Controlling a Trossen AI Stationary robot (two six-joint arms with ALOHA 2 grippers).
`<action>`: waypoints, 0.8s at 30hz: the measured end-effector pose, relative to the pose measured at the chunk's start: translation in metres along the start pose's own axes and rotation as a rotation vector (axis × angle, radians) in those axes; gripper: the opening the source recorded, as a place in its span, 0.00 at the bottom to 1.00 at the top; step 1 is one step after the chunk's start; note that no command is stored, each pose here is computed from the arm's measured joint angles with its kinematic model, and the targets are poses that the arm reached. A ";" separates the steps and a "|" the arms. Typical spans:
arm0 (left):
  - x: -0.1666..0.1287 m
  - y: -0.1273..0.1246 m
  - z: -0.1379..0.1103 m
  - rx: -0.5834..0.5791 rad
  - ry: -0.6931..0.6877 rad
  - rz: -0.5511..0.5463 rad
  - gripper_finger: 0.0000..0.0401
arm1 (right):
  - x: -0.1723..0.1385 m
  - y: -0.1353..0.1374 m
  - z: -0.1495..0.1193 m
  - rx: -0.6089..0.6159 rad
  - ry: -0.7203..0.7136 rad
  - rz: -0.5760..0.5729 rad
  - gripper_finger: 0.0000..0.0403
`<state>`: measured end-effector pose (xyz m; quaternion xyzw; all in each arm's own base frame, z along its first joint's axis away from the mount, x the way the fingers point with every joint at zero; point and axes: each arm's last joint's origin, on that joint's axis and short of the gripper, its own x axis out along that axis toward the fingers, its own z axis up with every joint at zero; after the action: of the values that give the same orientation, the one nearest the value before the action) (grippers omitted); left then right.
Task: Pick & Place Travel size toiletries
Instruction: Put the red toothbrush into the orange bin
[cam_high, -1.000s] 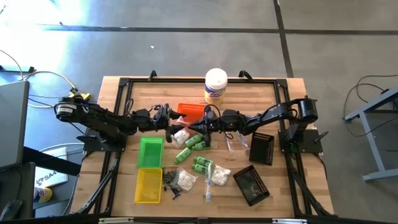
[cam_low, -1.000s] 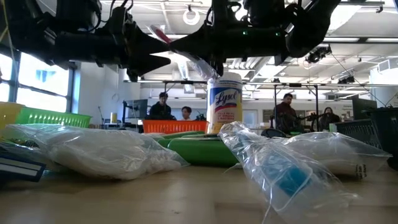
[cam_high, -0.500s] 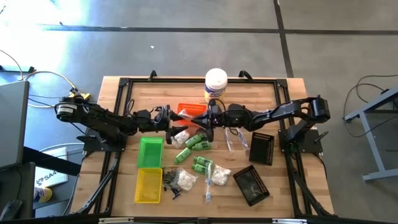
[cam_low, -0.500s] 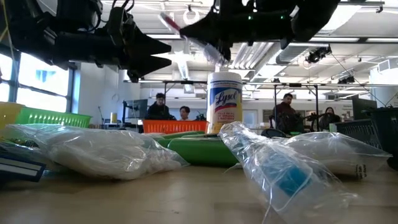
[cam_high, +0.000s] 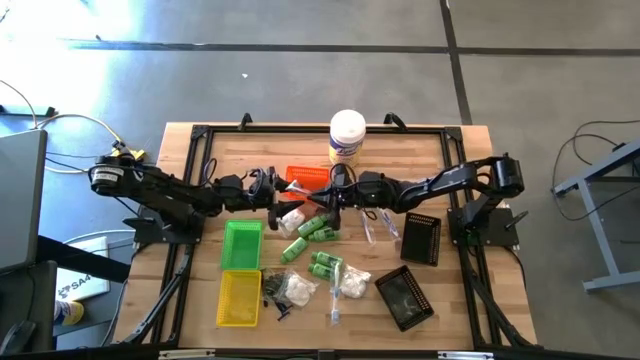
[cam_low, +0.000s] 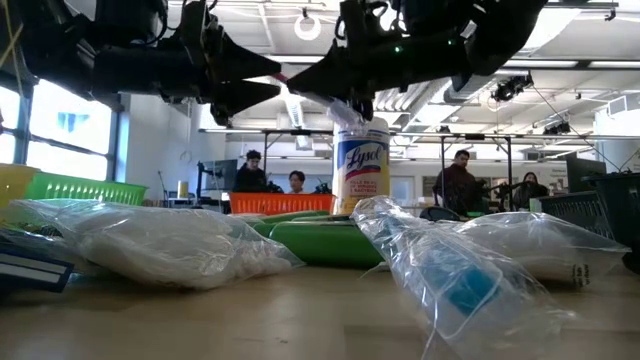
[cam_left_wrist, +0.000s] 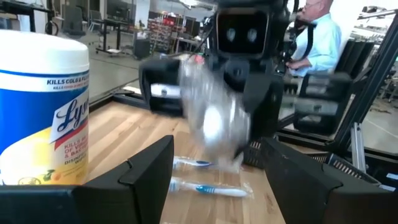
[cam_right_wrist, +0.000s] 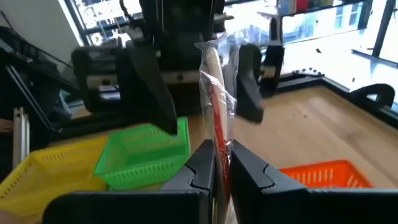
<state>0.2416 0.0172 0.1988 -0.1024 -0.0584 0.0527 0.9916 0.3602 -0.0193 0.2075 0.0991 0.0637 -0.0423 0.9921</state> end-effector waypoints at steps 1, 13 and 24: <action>0.001 0.000 0.001 0.000 -0.002 -0.001 0.60 | 0.000 0.000 -0.001 0.006 0.005 0.000 0.05; 0.003 0.000 0.001 0.000 -0.002 -0.002 0.53 | 0.002 -0.001 -0.004 0.008 0.013 -0.003 0.05; 0.003 0.000 0.001 0.000 -0.004 0.009 0.25 | 0.002 -0.001 -0.004 0.008 0.012 -0.002 0.05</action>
<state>0.2443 0.0178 0.2001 -0.1025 -0.0599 0.0575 0.9913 0.3612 -0.0195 0.2034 0.1034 0.0696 -0.0431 0.9913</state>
